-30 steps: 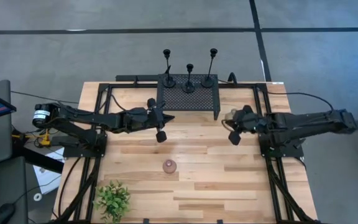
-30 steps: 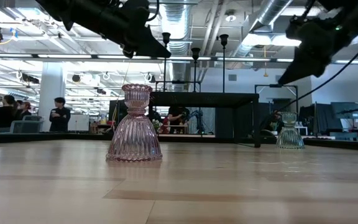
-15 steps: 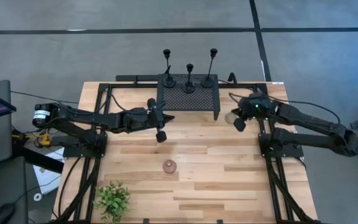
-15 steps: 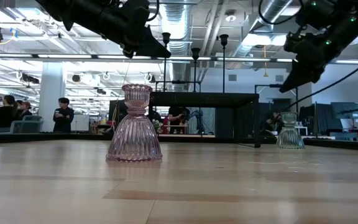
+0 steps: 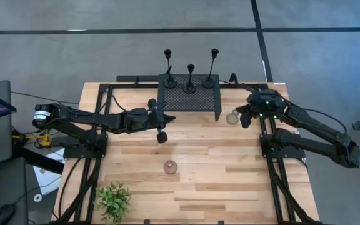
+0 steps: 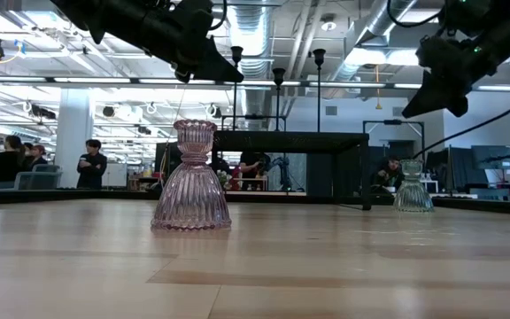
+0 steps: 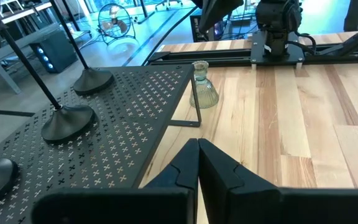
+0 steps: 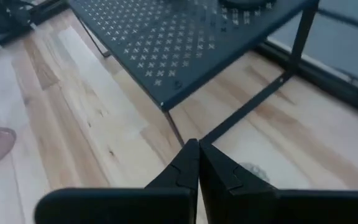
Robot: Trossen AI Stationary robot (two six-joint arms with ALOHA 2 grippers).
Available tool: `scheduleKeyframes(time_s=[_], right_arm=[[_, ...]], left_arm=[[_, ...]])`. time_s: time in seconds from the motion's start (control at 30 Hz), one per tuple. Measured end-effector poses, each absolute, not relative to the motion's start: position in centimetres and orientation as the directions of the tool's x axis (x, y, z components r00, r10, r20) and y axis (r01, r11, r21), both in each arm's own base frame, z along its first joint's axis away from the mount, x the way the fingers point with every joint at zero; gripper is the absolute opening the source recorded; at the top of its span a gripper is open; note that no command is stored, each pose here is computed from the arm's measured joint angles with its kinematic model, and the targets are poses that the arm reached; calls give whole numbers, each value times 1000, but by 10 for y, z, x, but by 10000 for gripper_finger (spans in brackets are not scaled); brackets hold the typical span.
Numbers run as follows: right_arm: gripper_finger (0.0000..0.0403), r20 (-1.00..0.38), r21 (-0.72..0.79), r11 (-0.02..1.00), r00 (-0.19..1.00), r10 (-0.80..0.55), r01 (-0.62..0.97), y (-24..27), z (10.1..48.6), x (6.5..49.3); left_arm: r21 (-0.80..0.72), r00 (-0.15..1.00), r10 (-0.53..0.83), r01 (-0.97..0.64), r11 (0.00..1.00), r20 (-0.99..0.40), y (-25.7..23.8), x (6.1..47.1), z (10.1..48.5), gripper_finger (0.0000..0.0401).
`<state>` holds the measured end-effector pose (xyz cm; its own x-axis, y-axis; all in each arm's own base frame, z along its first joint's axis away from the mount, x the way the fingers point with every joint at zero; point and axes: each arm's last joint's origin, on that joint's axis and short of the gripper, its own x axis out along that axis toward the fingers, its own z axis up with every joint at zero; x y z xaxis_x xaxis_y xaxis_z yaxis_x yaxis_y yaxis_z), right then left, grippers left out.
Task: Pick & Place candle stick holders
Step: Put the green candle holder on the shelf
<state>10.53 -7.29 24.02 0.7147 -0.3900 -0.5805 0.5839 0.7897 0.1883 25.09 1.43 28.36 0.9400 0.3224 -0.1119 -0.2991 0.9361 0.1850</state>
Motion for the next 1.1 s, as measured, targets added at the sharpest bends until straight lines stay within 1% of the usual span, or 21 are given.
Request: scheduleKeyframes(time_s=[0.13,0.2,0.27,0.37,0.47,0.63,0.83,0.97,1.1], right_arm=[[0,-608,254,740,698,-379,623,-68,238,107],[0,-637,267,708,671,-380,654,-63,235,107],[0,-675,257,659,619,-401,707,-58,231,105],[0,-744,206,581,512,-430,787,-50,224,100],[0,-768,180,541,461,-445,822,-40,220,97],[0,-750,229,556,509,-423,799,-24,221,101],[0,-729,233,553,520,-445,800,-8,216,100],[0,-738,253,535,518,-431,806,2,186,98],[0,-687,293,525,558,-465,799,8,156,100]], left_arm=[[185,940,322,-299,936,-112,14,251,284,8],[185,940,322,-299,936,-112,14,251,284,8],[185,940,322,-299,936,-112,14,251,284,8],[185,940,322,-299,936,-112,14,251,284,8],[185,940,322,-299,936,-112,14,251,284,8],[185,940,322,-299,936,-112,14,251,284,8],[186,940,322,-298,936,-116,14,250,282,8],[193,936,323,-294,936,-141,14,249,274,8],[187,935,322,-294,937,-145,14,248,271,8]])
